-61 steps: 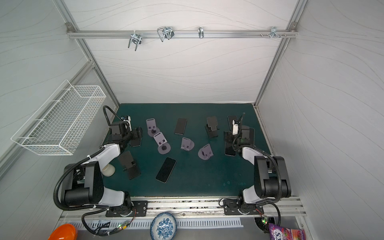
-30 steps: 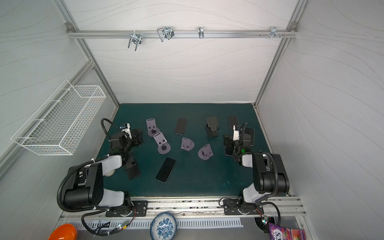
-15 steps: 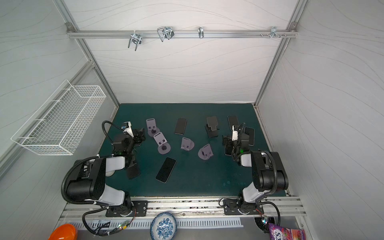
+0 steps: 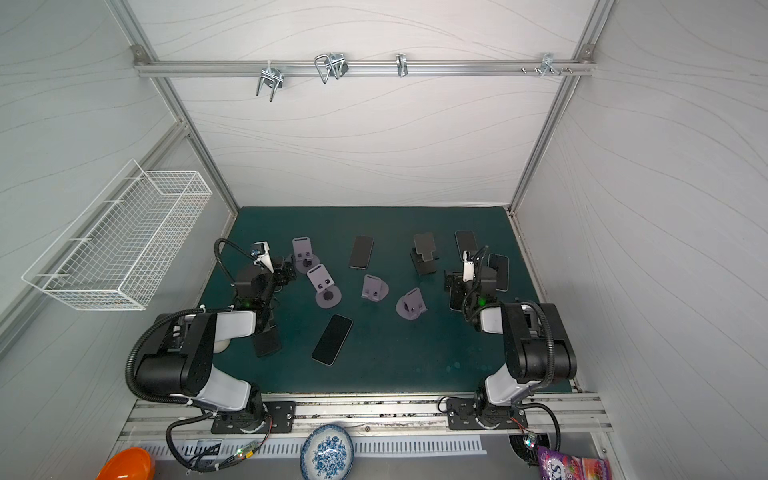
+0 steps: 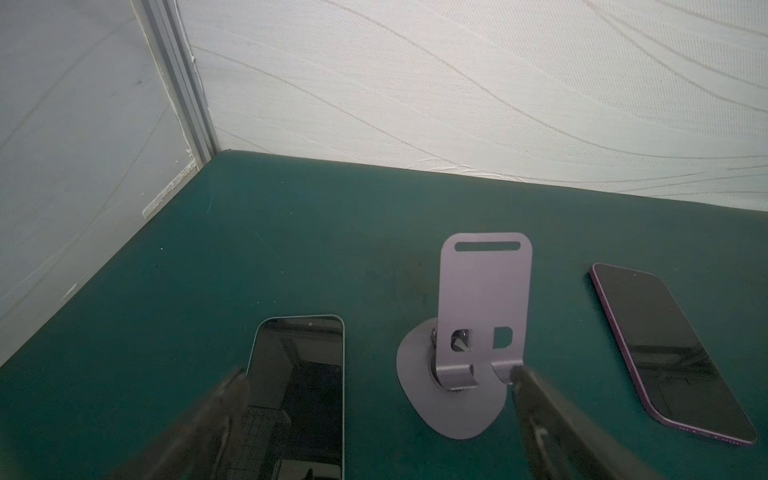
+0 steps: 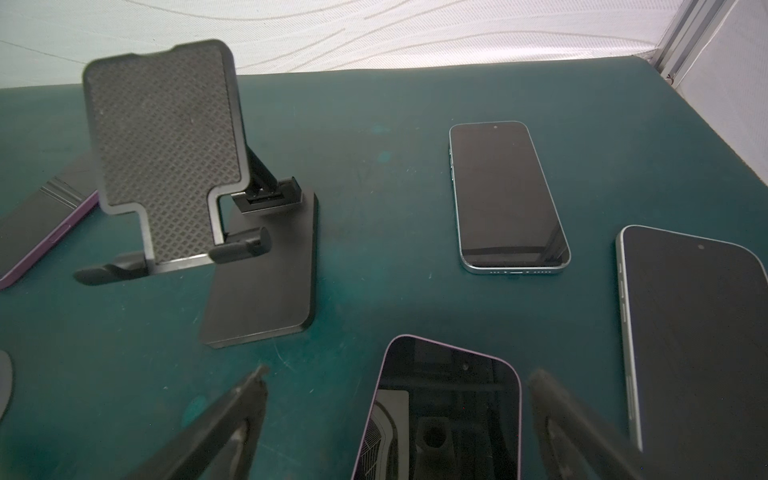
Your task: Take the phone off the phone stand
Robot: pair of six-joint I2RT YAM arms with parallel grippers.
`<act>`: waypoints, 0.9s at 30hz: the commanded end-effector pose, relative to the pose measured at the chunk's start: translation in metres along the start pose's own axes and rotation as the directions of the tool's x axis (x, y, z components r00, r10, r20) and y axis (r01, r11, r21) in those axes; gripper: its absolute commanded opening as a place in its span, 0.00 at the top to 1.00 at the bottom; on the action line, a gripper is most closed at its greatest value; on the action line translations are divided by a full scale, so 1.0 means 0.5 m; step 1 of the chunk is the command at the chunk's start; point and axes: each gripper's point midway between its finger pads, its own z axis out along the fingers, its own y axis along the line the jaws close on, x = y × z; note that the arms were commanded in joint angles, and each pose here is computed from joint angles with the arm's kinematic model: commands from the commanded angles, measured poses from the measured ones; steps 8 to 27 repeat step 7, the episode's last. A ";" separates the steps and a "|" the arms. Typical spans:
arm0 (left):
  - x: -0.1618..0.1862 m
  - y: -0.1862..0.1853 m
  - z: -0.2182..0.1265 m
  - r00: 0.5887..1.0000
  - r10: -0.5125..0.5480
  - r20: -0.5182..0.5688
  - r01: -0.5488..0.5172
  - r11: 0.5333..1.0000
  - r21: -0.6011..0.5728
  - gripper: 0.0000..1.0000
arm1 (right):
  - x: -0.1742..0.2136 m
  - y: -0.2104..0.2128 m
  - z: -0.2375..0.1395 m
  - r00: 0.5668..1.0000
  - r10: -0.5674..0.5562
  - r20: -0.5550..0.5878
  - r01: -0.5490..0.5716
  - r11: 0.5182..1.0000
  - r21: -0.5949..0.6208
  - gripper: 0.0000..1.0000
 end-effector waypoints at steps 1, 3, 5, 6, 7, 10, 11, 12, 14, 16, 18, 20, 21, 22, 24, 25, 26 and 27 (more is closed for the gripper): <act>0.073 0.014 0.000 0.993 0.022 -0.116 -0.025 0.999 -0.030 0.01 | -0.011 0.001 0.006 1.000 -0.022 0.012 0.022 1.000 0.002 0.01; 0.071 0.013 0.001 0.994 0.022 -0.111 -0.025 0.999 -0.029 0.01 | -0.011 0.001 0.006 1.000 -0.022 0.011 0.022 1.000 0.003 0.01; 0.070 0.013 0.001 0.994 0.023 -0.109 -0.026 0.999 -0.029 0.01 | -0.011 0.001 0.006 1.000 -0.022 0.012 0.022 1.000 0.002 0.01; 0.071 0.013 0.002 0.994 0.022 -0.112 -0.026 0.999 -0.029 0.01 | -0.011 0.001 0.006 1.000 -0.022 0.012 0.022 1.000 0.003 0.01; 0.072 0.013 0.003 0.993 0.023 -0.114 -0.027 0.999 -0.030 0.01 | -0.011 0.001 0.006 1.000 -0.023 0.011 0.023 1.000 0.003 0.01; 0.072 0.013 0.003 0.993 0.023 -0.114 -0.027 0.999 -0.030 0.01 | -0.011 0.001 0.006 1.000 -0.023 0.011 0.023 1.000 0.003 0.01; 0.072 0.013 0.003 0.993 0.023 -0.114 -0.027 0.999 -0.030 0.01 | -0.011 0.001 0.006 1.000 -0.023 0.011 0.023 1.000 0.003 0.01; 0.072 0.013 0.003 0.993 0.023 -0.114 -0.027 0.999 -0.030 0.01 | -0.011 0.001 0.006 1.000 -0.023 0.011 0.023 1.000 0.003 0.01; 0.072 0.013 0.003 0.993 0.023 -0.114 -0.027 0.999 -0.030 0.01 | -0.011 0.001 0.006 1.000 -0.023 0.011 0.023 1.000 0.003 0.01; 0.072 0.013 0.003 0.993 0.023 -0.114 -0.027 0.999 -0.030 0.01 | -0.011 0.001 0.006 1.000 -0.023 0.011 0.023 1.000 0.003 0.01; 0.072 0.013 0.003 0.993 0.023 -0.114 -0.027 0.999 -0.030 0.01 | -0.011 0.001 0.006 1.000 -0.023 0.011 0.023 1.000 0.003 0.01; 0.072 0.013 0.003 0.993 0.023 -0.114 -0.027 0.999 -0.030 0.01 | -0.011 0.001 0.006 1.000 -0.023 0.011 0.023 1.000 0.003 0.01; 0.072 0.013 0.003 0.993 0.023 -0.114 -0.027 0.999 -0.030 0.01 | -0.011 0.001 0.006 1.000 -0.023 0.011 0.023 1.000 0.003 0.01; 0.072 0.013 0.003 0.993 0.023 -0.114 -0.027 0.999 -0.030 0.01 | -0.011 0.001 0.006 1.000 -0.023 0.011 0.023 1.000 0.003 0.01; 0.072 0.013 0.003 0.993 0.023 -0.114 -0.027 0.999 -0.030 0.01 | -0.011 0.001 0.006 1.000 -0.023 0.011 0.023 1.000 0.003 0.01; 0.072 0.013 0.003 0.993 0.023 -0.114 -0.027 0.999 -0.030 0.01 | -0.011 0.001 0.006 1.000 -0.023 0.011 0.023 1.000 0.003 0.01; 0.072 0.013 0.003 0.993 0.023 -0.114 -0.027 0.999 -0.030 0.01 | -0.011 0.001 0.006 1.000 -0.023 0.011 0.023 1.000 0.003 0.01; 0.072 0.013 0.003 0.993 0.023 -0.114 -0.027 0.999 -0.030 0.01 | -0.011 0.001 0.006 1.000 -0.023 0.011 0.023 1.000 0.003 0.01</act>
